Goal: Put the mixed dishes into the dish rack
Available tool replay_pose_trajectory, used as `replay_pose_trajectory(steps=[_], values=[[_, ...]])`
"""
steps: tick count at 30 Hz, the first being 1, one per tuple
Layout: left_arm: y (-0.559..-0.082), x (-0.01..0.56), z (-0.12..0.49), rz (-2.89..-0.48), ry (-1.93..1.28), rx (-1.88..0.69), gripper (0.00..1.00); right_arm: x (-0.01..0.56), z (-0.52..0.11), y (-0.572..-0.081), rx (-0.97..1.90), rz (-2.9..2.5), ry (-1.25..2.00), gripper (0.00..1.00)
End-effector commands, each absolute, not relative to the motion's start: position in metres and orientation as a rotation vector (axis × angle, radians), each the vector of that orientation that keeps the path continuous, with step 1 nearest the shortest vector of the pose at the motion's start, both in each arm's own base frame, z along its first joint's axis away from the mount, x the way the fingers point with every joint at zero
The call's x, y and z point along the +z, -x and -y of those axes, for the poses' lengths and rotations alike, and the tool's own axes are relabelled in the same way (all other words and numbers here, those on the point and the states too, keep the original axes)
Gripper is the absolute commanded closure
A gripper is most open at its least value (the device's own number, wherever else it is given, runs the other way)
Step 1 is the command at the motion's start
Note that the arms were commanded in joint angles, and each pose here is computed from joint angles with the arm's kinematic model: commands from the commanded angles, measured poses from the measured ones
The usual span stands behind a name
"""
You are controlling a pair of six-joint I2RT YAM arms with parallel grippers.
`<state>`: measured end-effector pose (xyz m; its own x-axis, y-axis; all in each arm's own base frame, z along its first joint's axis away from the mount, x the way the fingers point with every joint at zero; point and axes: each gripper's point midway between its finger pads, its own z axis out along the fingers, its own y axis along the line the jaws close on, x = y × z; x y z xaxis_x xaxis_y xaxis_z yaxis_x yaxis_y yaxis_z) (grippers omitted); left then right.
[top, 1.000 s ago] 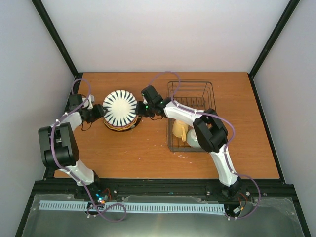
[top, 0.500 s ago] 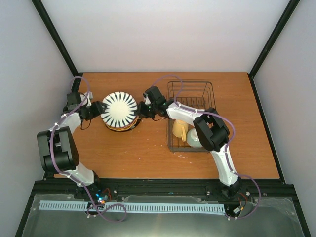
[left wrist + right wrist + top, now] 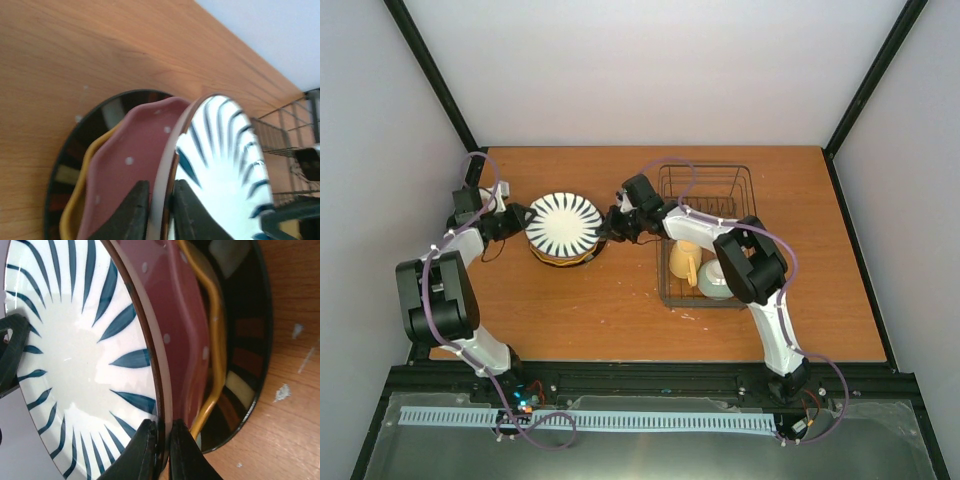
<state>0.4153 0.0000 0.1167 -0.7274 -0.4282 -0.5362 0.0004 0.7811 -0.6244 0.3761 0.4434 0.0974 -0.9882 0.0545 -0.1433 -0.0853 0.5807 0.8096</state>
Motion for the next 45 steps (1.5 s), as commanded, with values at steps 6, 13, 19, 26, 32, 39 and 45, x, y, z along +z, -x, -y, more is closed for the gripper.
replay_pose_trajectory(steps=[6, 13, 19, 26, 32, 39, 45], values=[[-0.401, 0.125, 0.047, -2.192, 0.196, -1.179, 0.99, 0.193, -0.477, -0.367, 1.634, -2.337, 0.295, 0.97], [-0.393, 0.157, 0.054, -2.114, 0.122, -1.218, 0.99, 0.195, -0.475, -0.367, 1.637, -2.337, 0.289, 0.92], [-0.389, 0.202, 0.057, -2.045, 0.041, -1.204, 0.99, 0.208, -0.472, -0.361, 1.697, -2.291, 0.321, 0.55], [-0.374, 0.245, 0.069, -1.957, -0.079, -1.267, 0.99, 0.242, -0.457, -0.352, 1.792, -2.163, 0.377, 0.50], [-0.366, 0.247, 0.074, -1.936, -0.104, -1.312, 0.99, 0.282, -0.451, -0.335, 2.000, -1.965, 0.453, 0.95], [-0.375, 0.235, 0.065, -1.986, -0.044, -1.226, 0.70, 0.307, -0.439, -0.325, 2.064, -1.854, 0.452, 0.97], [-0.385, 0.237, 0.048, -2.020, 0.021, -1.042, 0.10, 0.317, -0.423, -0.329, 1.845, -1.910, 0.440, 0.97]])
